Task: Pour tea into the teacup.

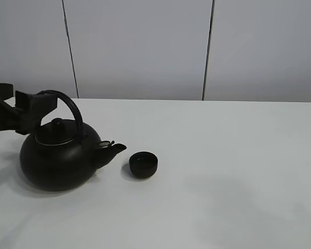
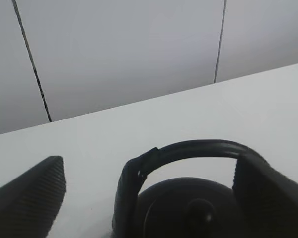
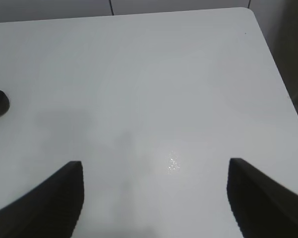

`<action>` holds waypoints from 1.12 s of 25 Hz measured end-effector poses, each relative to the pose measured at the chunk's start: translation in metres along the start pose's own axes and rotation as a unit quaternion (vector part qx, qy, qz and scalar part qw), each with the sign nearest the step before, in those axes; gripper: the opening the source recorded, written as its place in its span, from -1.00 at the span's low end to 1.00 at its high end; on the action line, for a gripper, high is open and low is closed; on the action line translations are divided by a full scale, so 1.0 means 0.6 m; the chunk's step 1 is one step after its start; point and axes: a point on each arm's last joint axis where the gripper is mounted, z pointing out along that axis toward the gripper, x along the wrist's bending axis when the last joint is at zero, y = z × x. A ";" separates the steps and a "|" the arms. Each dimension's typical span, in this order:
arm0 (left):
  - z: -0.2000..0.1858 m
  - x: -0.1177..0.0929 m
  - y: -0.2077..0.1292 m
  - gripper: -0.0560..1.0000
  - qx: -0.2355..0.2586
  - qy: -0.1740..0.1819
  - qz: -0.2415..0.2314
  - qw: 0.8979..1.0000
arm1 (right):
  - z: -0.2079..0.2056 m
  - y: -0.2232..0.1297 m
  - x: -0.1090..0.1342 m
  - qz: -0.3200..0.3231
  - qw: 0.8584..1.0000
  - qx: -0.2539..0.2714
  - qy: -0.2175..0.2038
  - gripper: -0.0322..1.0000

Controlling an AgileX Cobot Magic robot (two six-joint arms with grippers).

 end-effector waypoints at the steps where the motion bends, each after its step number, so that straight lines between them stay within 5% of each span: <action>1: -0.006 -0.001 0.007 0.37 -0.007 0.001 -0.002 1.000 | 0.000 0.000 0.000 0.000 1.000 0.000 0.000 0.12; 7: -0.042 -0.007 0.067 0.39 0.005 0.003 -0.026 1.000 | 0.000 0.000 0.000 0.000 1.000 0.000 0.000 0.12; 11: -0.051 0.005 0.153 0.39 0.060 0.009 0.040 0.997 | 0.000 0.000 0.000 0.000 1.000 0.000 0.000 0.12; 14: -0.068 0.029 0.242 0.39 0.077 0.063 0.064 0.993 | 0.000 0.000 0.000 0.000 1.000 0.000 0.000 0.12; 17: -0.115 0.046 0.334 0.39 0.071 0.121 0.037 0.989 | 0.000 0.000 0.000 0.000 1.000 0.000 0.000 0.12; 20: -0.189 0.043 0.378 0.39 0.075 0.142 0.015 0.987 | 0.000 0.000 0.000 0.000 1.000 0.000 0.000 0.12; 28: -0.383 -0.003 0.308 0.39 0.087 0.140 0.024 0.986 | 0.000 0.000 0.000 0.000 1.000 0.000 0.000 0.12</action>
